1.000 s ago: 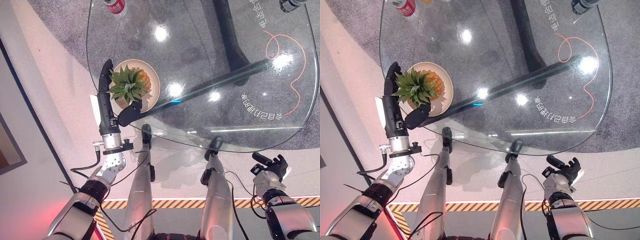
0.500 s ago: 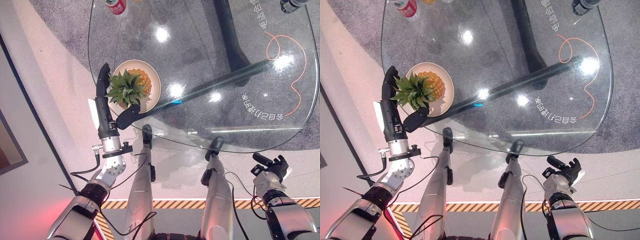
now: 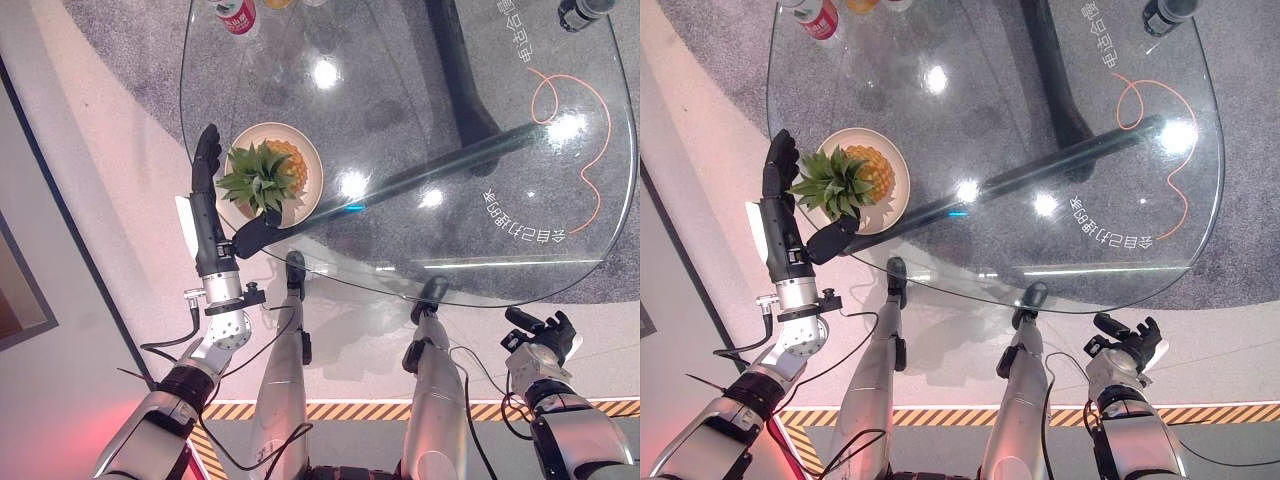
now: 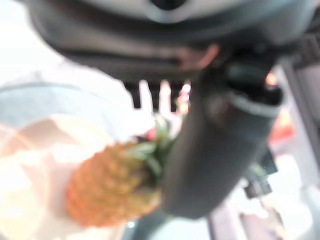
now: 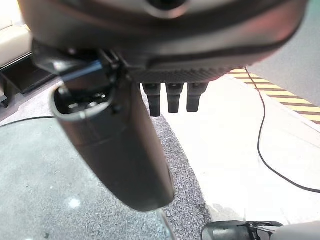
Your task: Pick up the fruit to the plate
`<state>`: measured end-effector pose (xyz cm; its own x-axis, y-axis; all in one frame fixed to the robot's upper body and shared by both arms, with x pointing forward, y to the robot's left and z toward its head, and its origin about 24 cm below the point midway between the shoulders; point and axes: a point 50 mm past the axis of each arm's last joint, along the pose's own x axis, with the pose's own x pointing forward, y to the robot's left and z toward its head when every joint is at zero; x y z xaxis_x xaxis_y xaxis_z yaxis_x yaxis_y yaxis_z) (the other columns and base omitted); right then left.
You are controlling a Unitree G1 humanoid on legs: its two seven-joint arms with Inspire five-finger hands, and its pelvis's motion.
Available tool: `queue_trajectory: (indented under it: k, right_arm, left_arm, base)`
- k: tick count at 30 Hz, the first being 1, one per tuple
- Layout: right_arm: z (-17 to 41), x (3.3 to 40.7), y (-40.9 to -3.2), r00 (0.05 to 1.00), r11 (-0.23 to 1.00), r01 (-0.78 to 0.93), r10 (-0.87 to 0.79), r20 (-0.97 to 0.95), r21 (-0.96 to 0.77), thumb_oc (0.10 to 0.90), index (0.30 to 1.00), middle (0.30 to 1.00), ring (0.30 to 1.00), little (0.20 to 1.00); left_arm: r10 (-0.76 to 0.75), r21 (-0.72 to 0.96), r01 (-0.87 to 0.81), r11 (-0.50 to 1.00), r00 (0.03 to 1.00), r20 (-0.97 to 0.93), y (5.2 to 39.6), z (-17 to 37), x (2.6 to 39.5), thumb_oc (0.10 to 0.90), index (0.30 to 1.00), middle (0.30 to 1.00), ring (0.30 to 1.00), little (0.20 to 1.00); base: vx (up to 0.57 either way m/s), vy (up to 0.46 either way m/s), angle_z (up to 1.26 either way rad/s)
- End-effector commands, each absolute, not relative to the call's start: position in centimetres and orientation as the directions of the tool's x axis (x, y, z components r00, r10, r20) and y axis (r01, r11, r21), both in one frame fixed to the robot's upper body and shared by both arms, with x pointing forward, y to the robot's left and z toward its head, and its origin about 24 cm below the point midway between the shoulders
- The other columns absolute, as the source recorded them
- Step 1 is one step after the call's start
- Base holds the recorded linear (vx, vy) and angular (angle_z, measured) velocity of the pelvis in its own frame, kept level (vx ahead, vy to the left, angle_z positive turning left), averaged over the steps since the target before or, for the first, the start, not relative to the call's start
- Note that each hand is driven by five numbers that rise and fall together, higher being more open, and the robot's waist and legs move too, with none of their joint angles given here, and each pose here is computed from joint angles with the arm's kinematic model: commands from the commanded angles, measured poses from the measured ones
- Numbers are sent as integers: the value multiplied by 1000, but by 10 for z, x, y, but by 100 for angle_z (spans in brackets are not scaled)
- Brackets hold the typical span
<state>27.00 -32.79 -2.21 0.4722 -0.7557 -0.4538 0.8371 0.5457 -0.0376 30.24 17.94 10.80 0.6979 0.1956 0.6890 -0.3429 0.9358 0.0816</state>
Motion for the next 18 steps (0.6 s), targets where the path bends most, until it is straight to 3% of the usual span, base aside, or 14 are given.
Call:
queue_trajectory:
  k: [1,18]
  right_arm:
    - [-14,253,-357,404,466,882,-823,-399,-67,800,900,900,900,900]
    - [-15,251,-358,399,459,886,-825,-400,-63,800,900,900,900,900]
  left_arm:
    - [155,6,-280,960,548,822,179,147,297,800,900,900,900,900]
    - [126,6,-233,972,549,826,173,153,293,800,900,900,900,900]
  base:
    - [0,0,0]
    - [0,0,0]
